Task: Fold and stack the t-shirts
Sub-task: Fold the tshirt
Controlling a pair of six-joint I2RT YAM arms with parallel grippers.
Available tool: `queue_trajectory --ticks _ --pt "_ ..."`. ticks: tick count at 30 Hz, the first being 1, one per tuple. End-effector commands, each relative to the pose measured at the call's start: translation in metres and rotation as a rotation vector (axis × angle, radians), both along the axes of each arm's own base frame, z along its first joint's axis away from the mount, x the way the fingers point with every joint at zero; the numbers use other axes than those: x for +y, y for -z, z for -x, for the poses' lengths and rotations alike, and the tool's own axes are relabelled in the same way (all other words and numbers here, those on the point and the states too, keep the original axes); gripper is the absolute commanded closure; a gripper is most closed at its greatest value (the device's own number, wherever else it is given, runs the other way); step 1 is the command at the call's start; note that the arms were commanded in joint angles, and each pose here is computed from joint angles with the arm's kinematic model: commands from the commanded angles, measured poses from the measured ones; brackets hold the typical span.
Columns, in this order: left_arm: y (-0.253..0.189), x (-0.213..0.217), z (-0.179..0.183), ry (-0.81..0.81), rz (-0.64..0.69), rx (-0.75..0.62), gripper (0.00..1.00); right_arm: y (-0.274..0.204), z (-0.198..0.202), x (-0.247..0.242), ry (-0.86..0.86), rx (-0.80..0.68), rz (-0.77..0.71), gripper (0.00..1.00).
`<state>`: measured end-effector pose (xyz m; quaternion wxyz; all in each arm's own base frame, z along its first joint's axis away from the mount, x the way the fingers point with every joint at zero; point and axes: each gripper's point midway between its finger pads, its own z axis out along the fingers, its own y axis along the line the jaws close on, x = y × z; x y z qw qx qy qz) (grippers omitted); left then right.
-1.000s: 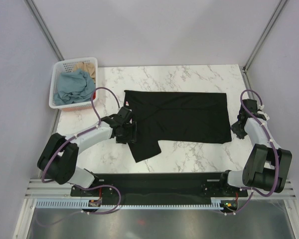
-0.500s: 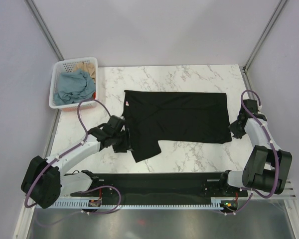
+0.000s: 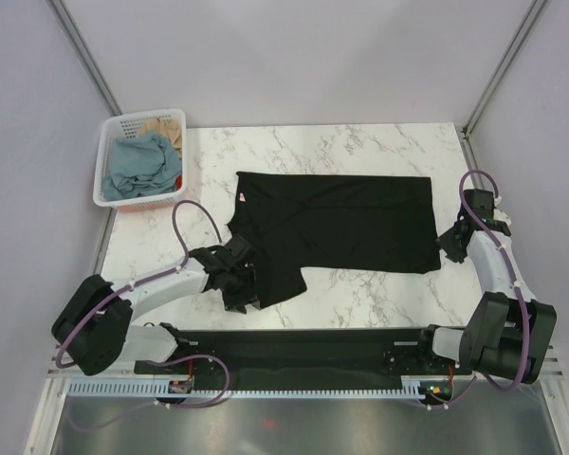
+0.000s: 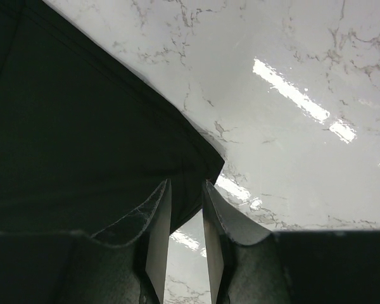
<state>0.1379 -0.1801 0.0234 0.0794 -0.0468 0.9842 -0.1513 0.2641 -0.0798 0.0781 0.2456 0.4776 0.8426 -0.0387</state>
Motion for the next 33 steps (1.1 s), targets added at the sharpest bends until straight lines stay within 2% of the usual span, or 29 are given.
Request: queue_trajectory --ticks 1,11,14,26,28,29,30,33 --pt "-0.003 -0.015 0.001 -0.294 -0.015 0.126 0.50 -0.006 0.003 -0.003 -0.013 -0.024 0.031 0.66" --pt "0.012 -0.012 0.000 -0.313 -0.161 0.146 0.50 -0.011 0.005 -0.003 -0.034 -0.050 0.056 0.66" --pt "0.015 -0.006 -0.005 -0.325 -0.200 0.119 0.54 -0.013 0.007 -0.004 -0.036 -0.059 0.061 0.66" --pt "0.019 -0.004 -0.021 -0.289 -0.266 0.073 0.61 -0.010 0.010 0.003 -0.049 -0.071 0.034 0.66" --pt "0.017 -0.003 -0.024 -0.271 -0.269 0.056 0.69 -0.006 0.012 0.008 -0.066 -0.069 0.018 0.65" --pt "0.015 -0.004 -0.025 -0.262 -0.263 0.049 0.74 -0.003 0.012 0.011 -0.076 -0.063 -0.002 0.65" --pt "0.014 -0.004 -0.026 -0.254 -0.262 0.042 0.84 0.000 0.013 0.014 -0.081 -0.058 -0.014 0.64" --pt "0.006 -0.006 -0.031 -0.236 -0.245 0.008 0.98 0.015 0.021 0.025 -0.085 -0.004 -0.083 0.64"
